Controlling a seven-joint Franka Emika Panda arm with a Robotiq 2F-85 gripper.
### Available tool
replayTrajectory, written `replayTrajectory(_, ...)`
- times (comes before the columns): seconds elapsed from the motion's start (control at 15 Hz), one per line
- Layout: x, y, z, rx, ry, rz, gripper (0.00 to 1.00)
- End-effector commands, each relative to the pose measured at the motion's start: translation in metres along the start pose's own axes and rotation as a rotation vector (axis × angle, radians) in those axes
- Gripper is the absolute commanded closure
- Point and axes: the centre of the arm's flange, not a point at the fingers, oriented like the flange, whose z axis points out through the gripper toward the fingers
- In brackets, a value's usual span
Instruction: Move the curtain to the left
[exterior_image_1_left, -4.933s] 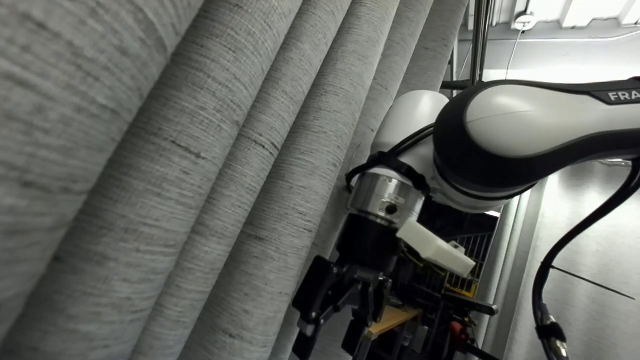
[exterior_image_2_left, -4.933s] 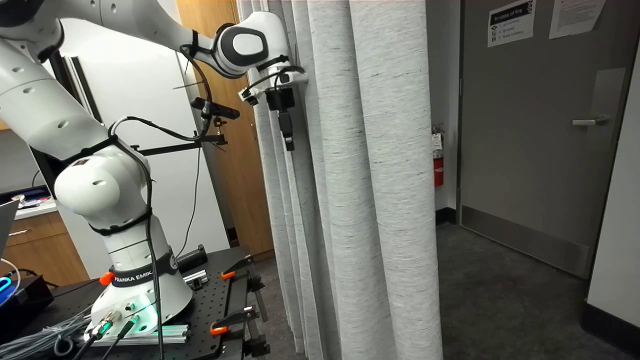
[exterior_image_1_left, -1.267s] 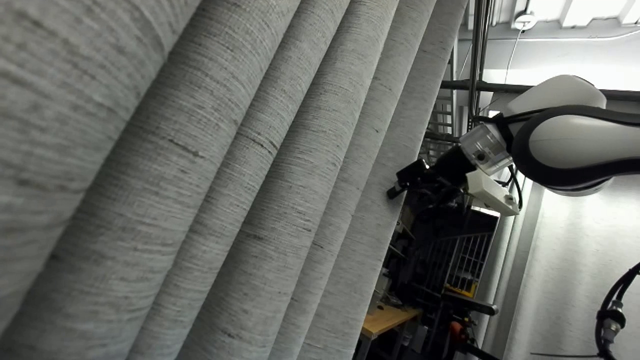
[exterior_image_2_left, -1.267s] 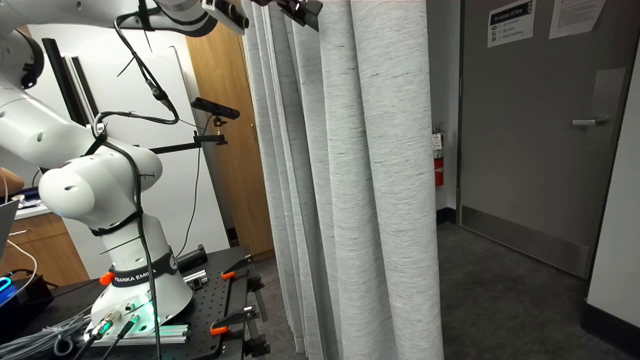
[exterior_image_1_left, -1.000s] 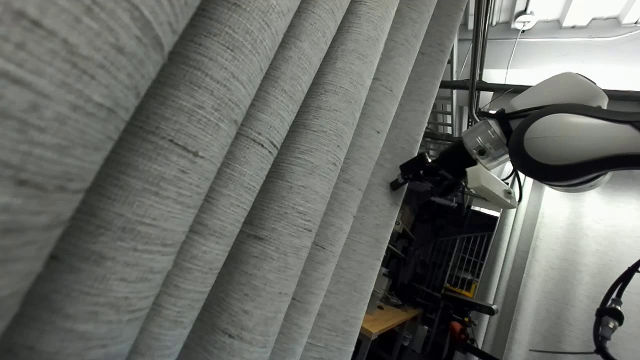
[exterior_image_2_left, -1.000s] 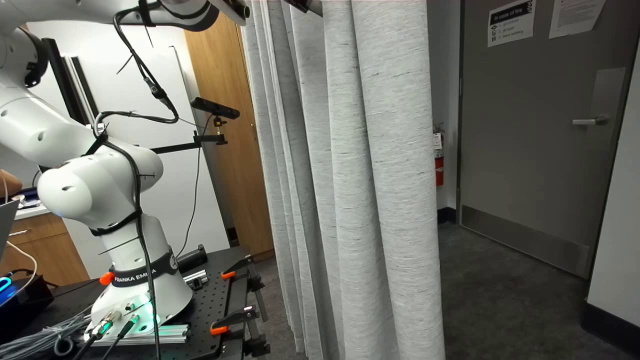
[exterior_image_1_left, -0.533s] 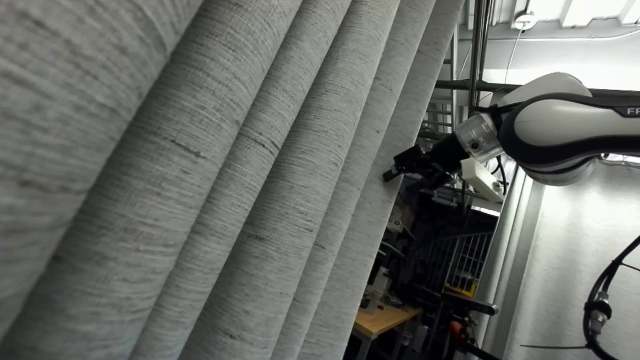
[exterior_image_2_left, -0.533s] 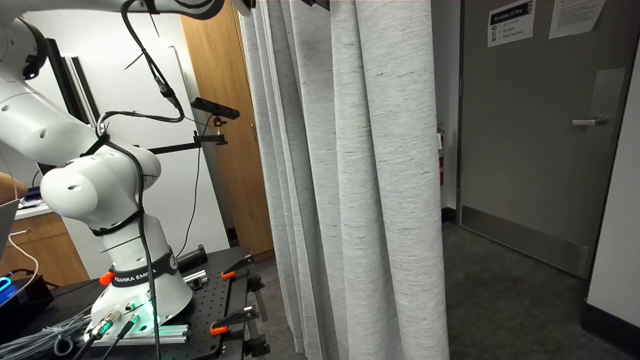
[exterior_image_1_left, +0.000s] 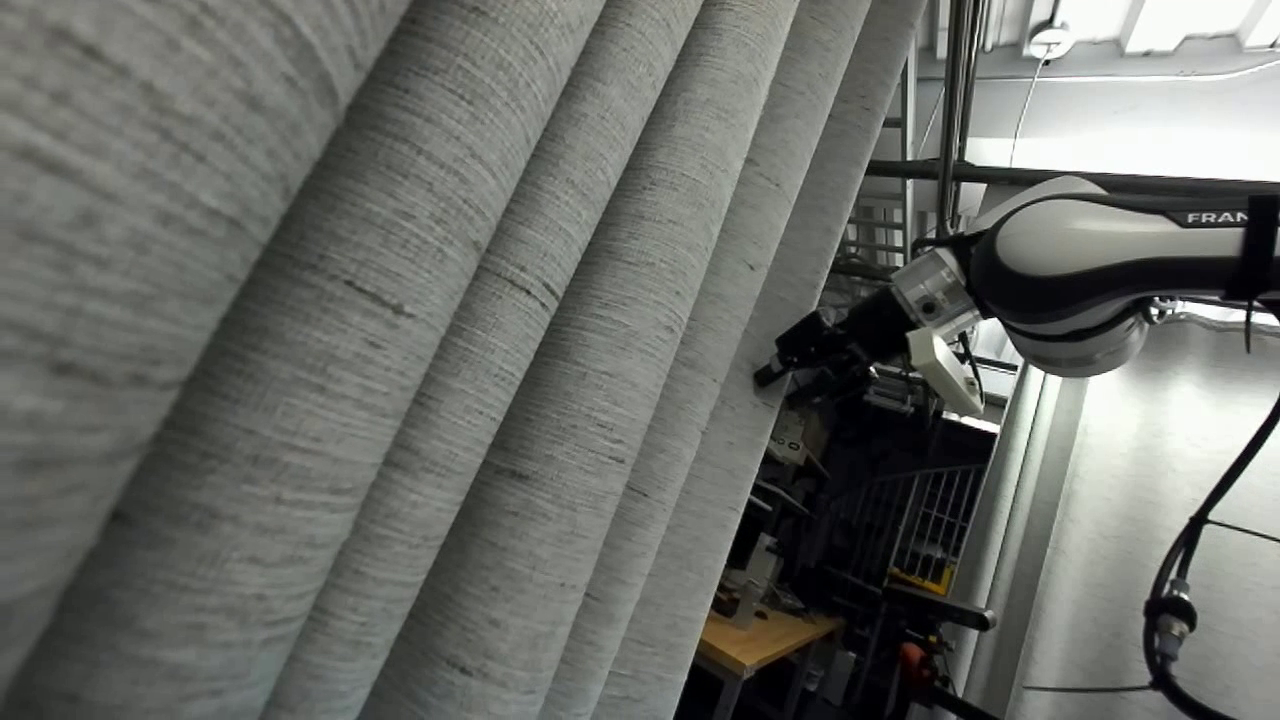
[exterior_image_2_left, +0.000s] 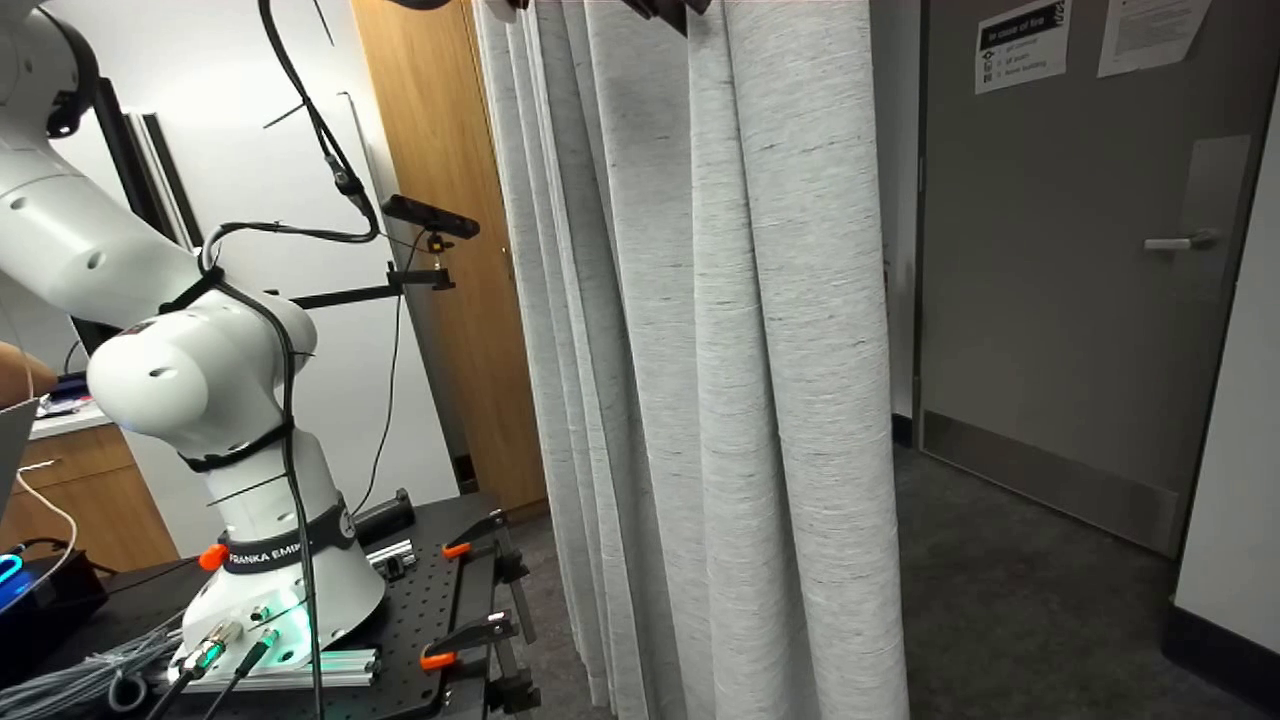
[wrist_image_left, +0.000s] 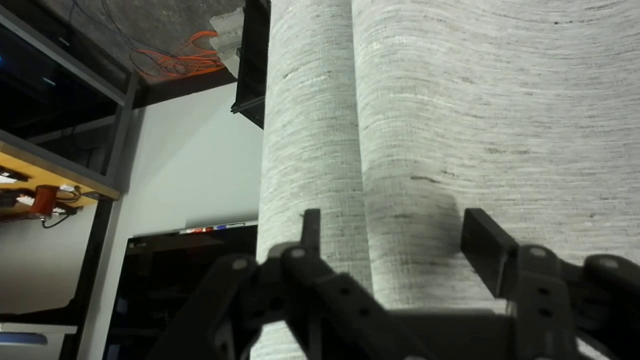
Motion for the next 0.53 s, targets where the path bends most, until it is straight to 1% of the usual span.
replayTrajectory(0.0,0.012,0.005,0.006,0.023,-0.025,-0.01,0.58)
replayTrajectory(0.33,0.013,0.003,0.013,0.016,-0.03,-0.013,0.96)
replayTrajectory(0.4,0.013,0.002,0.015,0.015,-0.032,-0.014,0.99)
replayTrajectory(0.47,0.013,0.0,0.016,0.013,-0.032,-0.012,1.0)
